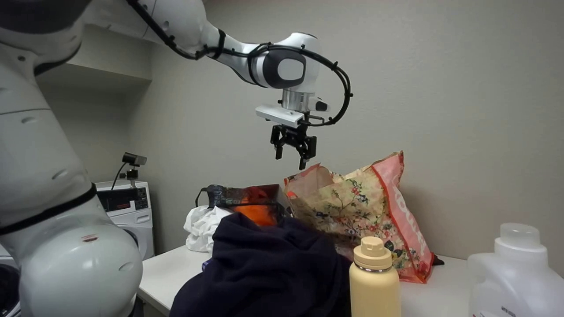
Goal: Unpack the bag
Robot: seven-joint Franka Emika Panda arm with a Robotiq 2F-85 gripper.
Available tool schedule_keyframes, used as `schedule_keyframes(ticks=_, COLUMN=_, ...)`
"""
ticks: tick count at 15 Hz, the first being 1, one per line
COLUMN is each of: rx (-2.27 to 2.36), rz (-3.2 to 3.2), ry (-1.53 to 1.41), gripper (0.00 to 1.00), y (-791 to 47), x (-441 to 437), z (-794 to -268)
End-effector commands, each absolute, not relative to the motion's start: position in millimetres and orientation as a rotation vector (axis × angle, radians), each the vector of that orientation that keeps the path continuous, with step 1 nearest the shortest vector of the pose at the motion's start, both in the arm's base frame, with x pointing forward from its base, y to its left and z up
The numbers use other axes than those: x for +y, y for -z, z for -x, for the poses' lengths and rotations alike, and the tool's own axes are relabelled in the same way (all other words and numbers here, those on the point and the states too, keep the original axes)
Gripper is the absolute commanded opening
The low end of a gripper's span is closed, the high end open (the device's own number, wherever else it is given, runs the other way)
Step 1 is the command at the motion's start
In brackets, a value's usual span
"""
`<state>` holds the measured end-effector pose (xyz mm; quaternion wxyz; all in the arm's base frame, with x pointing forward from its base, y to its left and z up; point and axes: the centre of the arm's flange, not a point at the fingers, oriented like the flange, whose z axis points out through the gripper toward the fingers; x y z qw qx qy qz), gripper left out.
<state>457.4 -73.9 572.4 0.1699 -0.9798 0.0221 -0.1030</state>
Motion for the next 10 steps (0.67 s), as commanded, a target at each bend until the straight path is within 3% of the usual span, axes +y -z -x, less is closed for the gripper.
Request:
schedule_keyframes(ticks=1, rx=0.018, rz=2.829, ry=0.371, gripper=1.00, y=-602.4, x=-59.1, z=-467.0)
schedule_keyframes(ticks=10, rx=-0.163, rz=2.895, ry=0.510, gripper=1.00, y=-650.5, x=-23.0, z=-479.4)
